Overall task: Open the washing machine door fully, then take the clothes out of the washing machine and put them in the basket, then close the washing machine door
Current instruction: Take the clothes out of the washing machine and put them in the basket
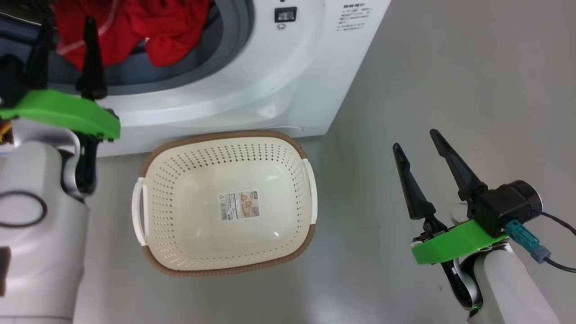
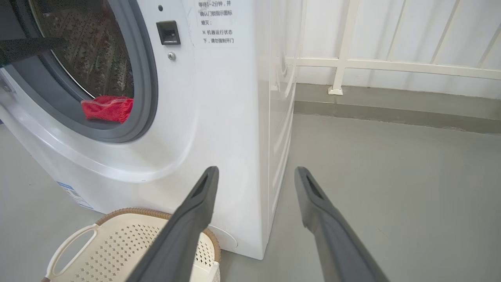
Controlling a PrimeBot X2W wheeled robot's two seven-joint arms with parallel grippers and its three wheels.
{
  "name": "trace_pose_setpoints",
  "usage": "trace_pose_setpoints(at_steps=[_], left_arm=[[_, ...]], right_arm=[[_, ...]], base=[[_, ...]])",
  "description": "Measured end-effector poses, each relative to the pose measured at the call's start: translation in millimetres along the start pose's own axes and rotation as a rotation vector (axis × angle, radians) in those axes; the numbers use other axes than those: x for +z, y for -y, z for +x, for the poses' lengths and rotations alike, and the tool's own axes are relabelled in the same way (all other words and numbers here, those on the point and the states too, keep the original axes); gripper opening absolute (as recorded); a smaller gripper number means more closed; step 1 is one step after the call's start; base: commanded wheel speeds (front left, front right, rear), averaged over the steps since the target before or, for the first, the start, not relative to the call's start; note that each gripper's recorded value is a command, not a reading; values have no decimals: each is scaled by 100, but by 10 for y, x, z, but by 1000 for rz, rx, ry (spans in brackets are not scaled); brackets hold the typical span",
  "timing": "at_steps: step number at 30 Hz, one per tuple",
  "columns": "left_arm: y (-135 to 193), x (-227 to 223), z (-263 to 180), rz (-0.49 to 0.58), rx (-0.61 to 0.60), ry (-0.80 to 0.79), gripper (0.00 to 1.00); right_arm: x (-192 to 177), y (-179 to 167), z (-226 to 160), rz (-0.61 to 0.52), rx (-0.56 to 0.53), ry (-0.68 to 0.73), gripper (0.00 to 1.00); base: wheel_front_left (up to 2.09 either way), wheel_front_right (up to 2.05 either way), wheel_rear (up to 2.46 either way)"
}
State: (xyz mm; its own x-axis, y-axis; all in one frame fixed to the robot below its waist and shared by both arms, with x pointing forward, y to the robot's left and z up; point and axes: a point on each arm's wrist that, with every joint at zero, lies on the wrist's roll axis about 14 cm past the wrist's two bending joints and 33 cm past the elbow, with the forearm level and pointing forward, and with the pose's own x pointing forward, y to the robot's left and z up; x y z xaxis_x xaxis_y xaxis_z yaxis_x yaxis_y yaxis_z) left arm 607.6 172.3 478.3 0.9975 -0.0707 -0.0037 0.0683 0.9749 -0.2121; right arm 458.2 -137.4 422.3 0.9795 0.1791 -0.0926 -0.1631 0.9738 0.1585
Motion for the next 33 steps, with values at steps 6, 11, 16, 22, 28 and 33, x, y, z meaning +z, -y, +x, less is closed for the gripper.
trace_pose_setpoints(at_steps=[6, 11, 16, 22, 28, 33], left_arm=[[-8, -183, 175, 59, -18, -75, 100], [-93, -434, 307, 147, -4, -187, 100], [-147, -665, 392, 217, 2, -290, 100], [-185, -850, 479, 305, 3, -380, 100], [-308, -1041, 502, 336, 38, -466, 100], [-334, -1191, 500, 343, 51, -526, 100]], right_arm=[[-66, 43, 18, 4, -9, -14, 100], [-108, 73, 52, 6, -12, -22, 100], [-193, 141, 32, 13, -31, -46, 100], [-288, 155, 8, 20, -34, -74, 100], [-297, 230, 15, 23, -53, -76, 100], [-338, 262, 8, 22, -60, -88, 100]], base=[[0, 0, 0], [0, 0, 0], [0, 0, 0], [0, 0, 0], [0, 0, 0], [0, 0, 0]])
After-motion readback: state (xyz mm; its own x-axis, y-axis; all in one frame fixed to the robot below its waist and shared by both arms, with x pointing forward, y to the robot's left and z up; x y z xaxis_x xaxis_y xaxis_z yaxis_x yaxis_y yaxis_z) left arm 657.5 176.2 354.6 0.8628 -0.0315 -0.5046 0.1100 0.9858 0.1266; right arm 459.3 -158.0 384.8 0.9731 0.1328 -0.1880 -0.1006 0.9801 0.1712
